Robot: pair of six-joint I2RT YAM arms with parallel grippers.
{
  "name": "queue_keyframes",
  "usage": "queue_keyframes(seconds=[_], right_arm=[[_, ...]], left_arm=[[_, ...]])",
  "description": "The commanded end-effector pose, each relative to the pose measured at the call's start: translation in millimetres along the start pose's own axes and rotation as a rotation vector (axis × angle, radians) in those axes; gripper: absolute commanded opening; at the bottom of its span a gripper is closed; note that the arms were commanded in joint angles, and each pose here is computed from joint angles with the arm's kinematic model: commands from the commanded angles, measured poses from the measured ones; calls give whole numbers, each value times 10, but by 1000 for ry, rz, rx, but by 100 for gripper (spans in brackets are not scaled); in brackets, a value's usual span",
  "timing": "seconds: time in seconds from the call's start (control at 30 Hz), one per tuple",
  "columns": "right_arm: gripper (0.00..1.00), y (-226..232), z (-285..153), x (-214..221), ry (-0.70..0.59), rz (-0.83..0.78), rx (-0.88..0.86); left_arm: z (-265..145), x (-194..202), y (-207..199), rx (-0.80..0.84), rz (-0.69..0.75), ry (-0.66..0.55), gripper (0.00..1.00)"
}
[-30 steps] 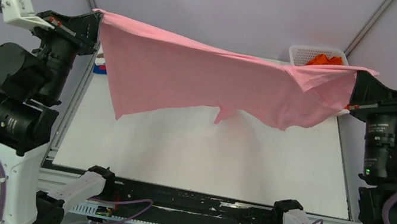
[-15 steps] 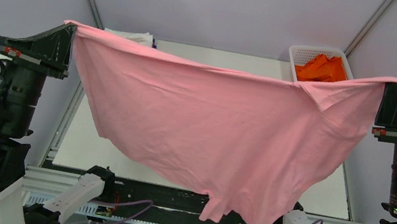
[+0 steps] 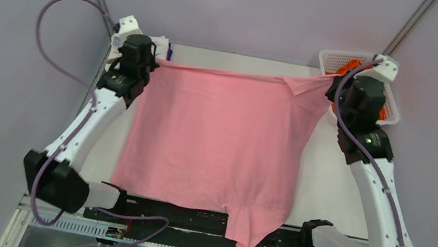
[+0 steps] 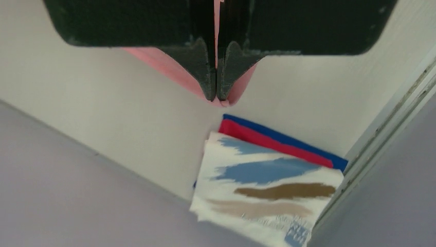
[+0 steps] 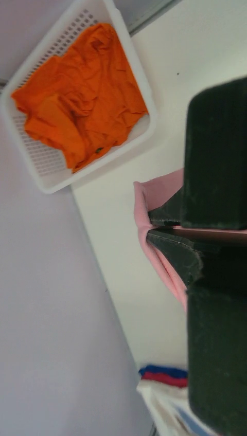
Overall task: Fold and stack the t-shirts
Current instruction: Flatten out the tshirt
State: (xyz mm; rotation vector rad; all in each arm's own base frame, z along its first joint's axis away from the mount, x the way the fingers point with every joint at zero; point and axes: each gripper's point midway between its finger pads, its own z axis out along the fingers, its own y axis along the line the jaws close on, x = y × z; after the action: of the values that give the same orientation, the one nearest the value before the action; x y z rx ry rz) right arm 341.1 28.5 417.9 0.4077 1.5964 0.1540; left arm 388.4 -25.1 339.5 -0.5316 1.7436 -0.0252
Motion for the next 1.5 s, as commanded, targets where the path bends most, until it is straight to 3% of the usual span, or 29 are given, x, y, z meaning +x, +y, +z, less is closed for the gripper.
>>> queue_keyframes(seconds=[0.0, 0.2, 0.3, 0.47, 0.67, 0.97, 1.3, 1.37, 1.4, 1.43, 1.47], right_arm=[[0, -103, 692, 651, 86, 4, 81], [0, -11, 1682, 1716, 330, -25, 45], [0, -7, 2038, 2150, 411, -41, 45], [0, -6, 2343, 2450, 449, -44, 54], [1, -84, 2350, 2575, 485, -42, 87], [7, -171, 1859, 2470, 569, -23, 116], [9, -251, 2334, 2758, 618, 29, 127], [8, -222, 2627, 2685, 580, 61, 113], [8, -177, 2765, 2685, 575, 66, 83], [15, -138, 2863, 2701, 585, 72, 53], [30, -30, 2902, 2735, 615, 90, -8]], left_arm=[[827, 563, 200, -193, 93, 21, 0], [1764, 1425, 324, -292, 174, 224, 0], [1959, 1596, 316, -297, 188, 255, 0], [2161, 1669, 295, -282, 199, 258, 0], [2203, 1706, 325, -282, 199, 277, 0], [2033, 1588, 334, -223, 140, 263, 0], [2354, 1790, 231, -233, 96, 327, 1], [2415, 1793, 207, -235, 88, 329, 5], [2432, 1782, 183, -228, 84, 330, 15], [2455, 1749, 145, -222, 78, 329, 26], [2460, 1742, 104, -205, 72, 335, 48]])
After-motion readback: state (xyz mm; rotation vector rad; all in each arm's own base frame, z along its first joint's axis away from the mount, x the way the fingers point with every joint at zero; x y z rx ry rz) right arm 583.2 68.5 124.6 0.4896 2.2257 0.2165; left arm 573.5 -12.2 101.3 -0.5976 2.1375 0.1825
